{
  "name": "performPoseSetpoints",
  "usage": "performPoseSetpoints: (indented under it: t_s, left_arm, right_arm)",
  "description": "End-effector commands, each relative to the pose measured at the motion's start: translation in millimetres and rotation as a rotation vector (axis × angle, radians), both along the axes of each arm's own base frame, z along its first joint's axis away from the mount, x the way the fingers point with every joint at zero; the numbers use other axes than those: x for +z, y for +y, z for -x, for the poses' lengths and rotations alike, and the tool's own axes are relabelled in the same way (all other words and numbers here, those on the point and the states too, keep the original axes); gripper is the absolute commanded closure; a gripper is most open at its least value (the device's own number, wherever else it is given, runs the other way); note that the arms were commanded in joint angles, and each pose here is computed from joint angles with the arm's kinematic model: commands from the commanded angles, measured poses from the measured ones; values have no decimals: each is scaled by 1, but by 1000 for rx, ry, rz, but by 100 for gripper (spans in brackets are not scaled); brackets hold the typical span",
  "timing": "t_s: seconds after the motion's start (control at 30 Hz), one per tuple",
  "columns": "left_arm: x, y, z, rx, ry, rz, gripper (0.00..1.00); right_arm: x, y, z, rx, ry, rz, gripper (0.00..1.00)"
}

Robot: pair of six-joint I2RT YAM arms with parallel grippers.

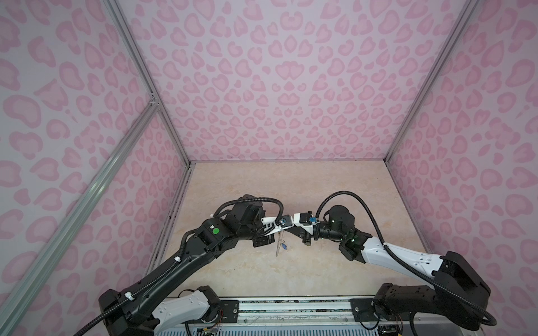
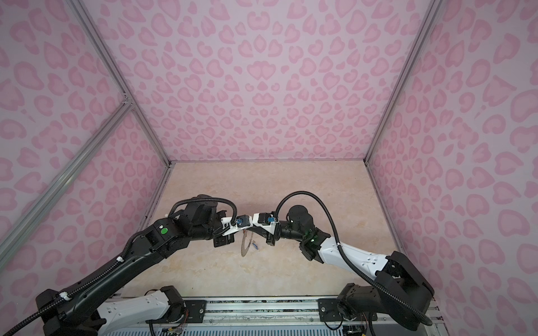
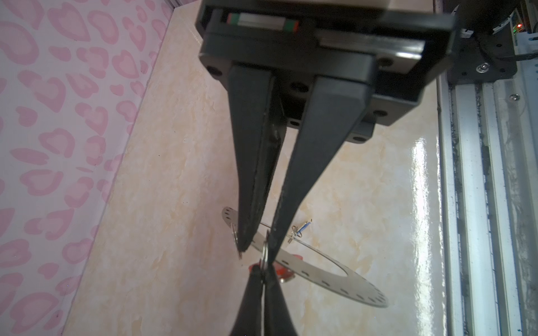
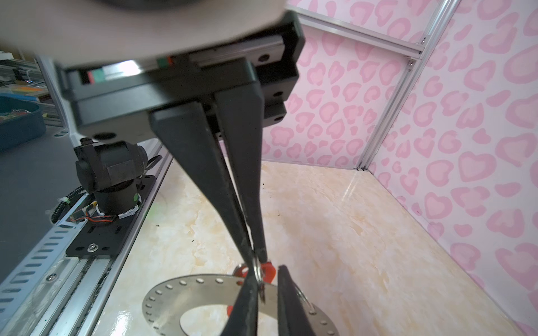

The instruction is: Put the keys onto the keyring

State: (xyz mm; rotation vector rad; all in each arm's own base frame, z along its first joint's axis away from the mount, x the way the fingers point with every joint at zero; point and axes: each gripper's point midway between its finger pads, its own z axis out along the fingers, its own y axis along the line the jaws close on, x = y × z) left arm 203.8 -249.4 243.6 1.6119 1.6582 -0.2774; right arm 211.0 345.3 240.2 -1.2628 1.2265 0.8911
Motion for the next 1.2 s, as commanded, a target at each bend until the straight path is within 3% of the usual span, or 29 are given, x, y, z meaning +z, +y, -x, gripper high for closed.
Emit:
performPoseSetpoints:
  t_s: [0.0,0.23,0.37,0.5,0.67,1.17]
  left_arm:
    - [2,-5,3,-32,-7,17,97]
    - [1,-5,3,-32,-8,17,97]
    - [0,-5,2,-31,-8,17,96]
    - [5,-4,0,-10,-42,53,77]
    - [13,1,0,12,-72,143,66]
    - [30,1,2,0,-88,390,66]
  right_arm:
    - [10,2,-1,-1,-20,-42,88]
    - [11,1,-1,-3,-15,-53,92]
    - [11,0,-1,-7,-11,-62,100]
    - [12,-2,-1,-10,-5,-75,100]
    - [16,-5,-1,-2,-2,-98,100]
    - [26,-8,8,73,-10,-128,100]
